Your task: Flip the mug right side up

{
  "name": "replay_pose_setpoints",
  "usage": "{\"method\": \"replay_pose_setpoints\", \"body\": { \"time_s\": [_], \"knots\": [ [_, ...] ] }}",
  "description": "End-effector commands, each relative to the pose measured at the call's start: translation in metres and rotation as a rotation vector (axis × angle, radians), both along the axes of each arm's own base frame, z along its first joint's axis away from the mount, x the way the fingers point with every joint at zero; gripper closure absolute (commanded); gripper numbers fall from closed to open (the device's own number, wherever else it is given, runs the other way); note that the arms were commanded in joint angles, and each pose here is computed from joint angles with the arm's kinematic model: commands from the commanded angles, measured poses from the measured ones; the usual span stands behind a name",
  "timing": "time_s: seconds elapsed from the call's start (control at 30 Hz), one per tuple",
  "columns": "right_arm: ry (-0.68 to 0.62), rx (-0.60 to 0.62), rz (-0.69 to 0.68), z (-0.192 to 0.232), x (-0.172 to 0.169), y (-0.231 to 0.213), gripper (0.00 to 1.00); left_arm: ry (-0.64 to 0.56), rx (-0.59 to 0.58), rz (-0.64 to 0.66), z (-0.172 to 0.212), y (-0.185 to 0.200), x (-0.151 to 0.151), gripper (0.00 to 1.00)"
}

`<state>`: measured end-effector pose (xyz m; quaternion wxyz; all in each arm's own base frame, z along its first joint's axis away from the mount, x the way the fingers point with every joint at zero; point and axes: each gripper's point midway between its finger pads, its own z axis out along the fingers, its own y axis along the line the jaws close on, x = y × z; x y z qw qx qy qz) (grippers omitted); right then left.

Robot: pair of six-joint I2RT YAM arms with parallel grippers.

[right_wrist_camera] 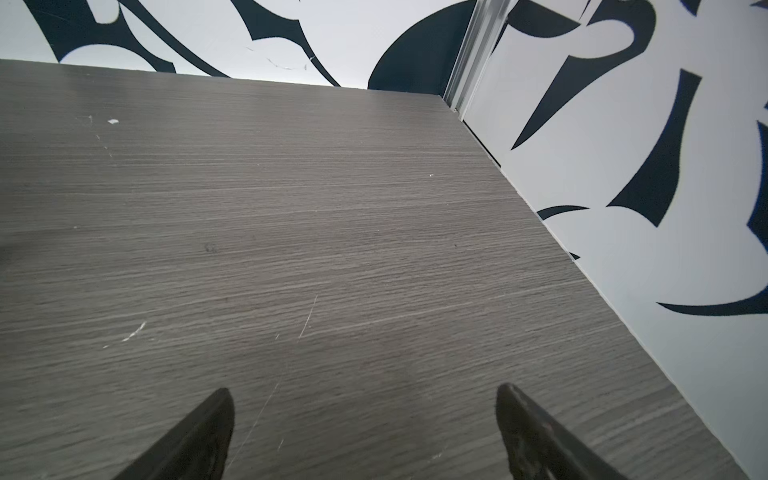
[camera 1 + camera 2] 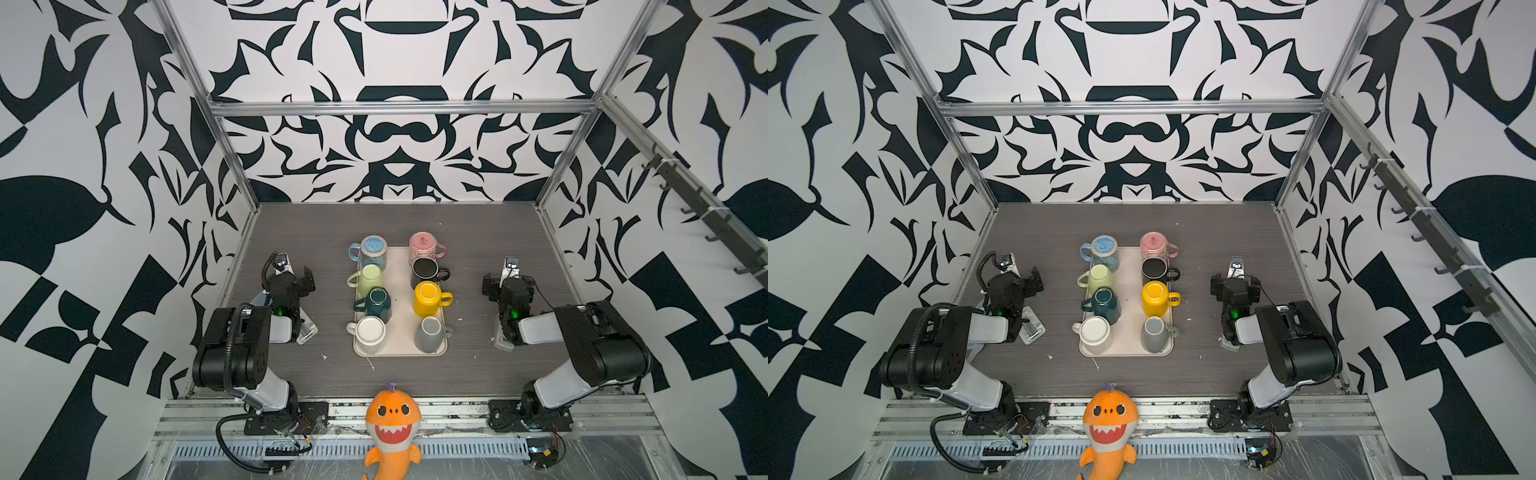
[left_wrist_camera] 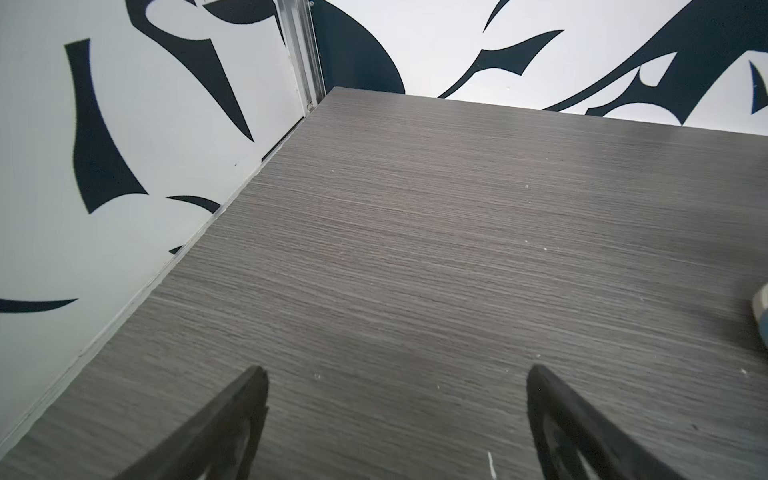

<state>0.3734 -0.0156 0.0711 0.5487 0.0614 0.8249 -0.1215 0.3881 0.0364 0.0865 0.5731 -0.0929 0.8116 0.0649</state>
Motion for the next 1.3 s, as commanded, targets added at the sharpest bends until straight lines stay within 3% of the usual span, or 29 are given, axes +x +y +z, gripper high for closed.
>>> {"method": "replay_pose_setpoints", "body": {
  "time_s": [0.0, 1.2, 1.27],
  "knots": [
    [-0.053, 0.008, -0.024, 0.0146, 0.0056, -0.0032, 0.0, -0.016, -0.006, 0.016, 0.0052, 0.003, 0.0018, 0.0],
    [-0.048, 0.007, -0.022, 0.0139, 0.0053, -0.0029, 0.0, -0.014, -0.005, 0.014, 0.0046, 0.0027, 0.0021, 0.01],
    [-0.049, 0.007, -0.022, 0.0141, 0.0055, -0.003, 0.07, -0.014, -0.006, 0.013, 0.0049, 0.0022, 0.0021, 0.01]
  ]
}}
